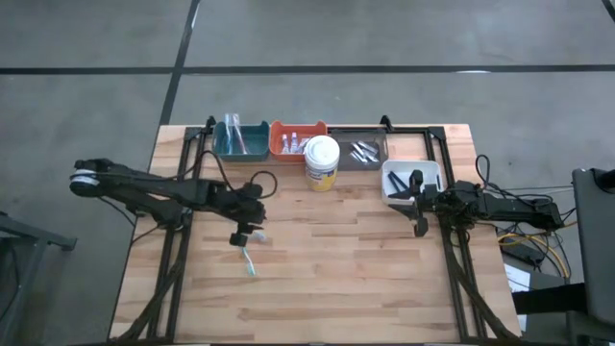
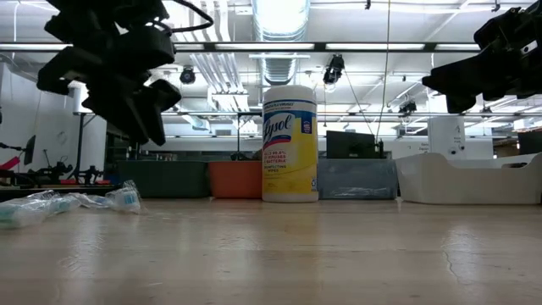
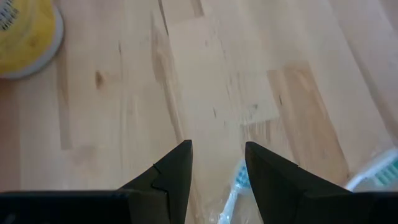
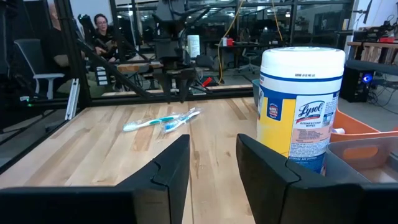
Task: Pick & Place Travel size toiletries
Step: Put the blue toothbrush into the blue bin
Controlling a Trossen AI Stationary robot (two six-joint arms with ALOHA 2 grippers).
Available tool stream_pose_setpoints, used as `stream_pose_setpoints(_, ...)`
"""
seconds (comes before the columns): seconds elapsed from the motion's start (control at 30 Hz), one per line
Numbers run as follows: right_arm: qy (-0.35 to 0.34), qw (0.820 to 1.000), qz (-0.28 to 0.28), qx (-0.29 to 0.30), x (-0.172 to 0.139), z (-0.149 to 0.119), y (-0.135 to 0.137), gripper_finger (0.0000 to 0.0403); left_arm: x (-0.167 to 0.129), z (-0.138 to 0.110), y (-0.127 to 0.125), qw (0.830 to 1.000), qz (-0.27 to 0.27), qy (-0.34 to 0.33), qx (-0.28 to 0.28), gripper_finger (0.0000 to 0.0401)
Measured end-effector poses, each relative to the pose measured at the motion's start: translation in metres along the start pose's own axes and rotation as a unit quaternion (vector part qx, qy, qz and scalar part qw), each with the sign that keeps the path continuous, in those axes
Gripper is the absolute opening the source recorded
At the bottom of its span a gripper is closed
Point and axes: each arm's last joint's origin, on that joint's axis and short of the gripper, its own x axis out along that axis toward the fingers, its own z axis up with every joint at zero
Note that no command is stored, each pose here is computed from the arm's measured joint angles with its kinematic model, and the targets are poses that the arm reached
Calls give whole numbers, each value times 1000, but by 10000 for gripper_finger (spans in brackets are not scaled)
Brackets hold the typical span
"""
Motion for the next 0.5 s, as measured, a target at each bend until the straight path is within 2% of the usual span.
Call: stream_pose_setpoints(0.5, 0, 1000, 0, 0, 0, 0, 0, 127, 11, -21, -4, 1000, -5, 31, 0, 154)
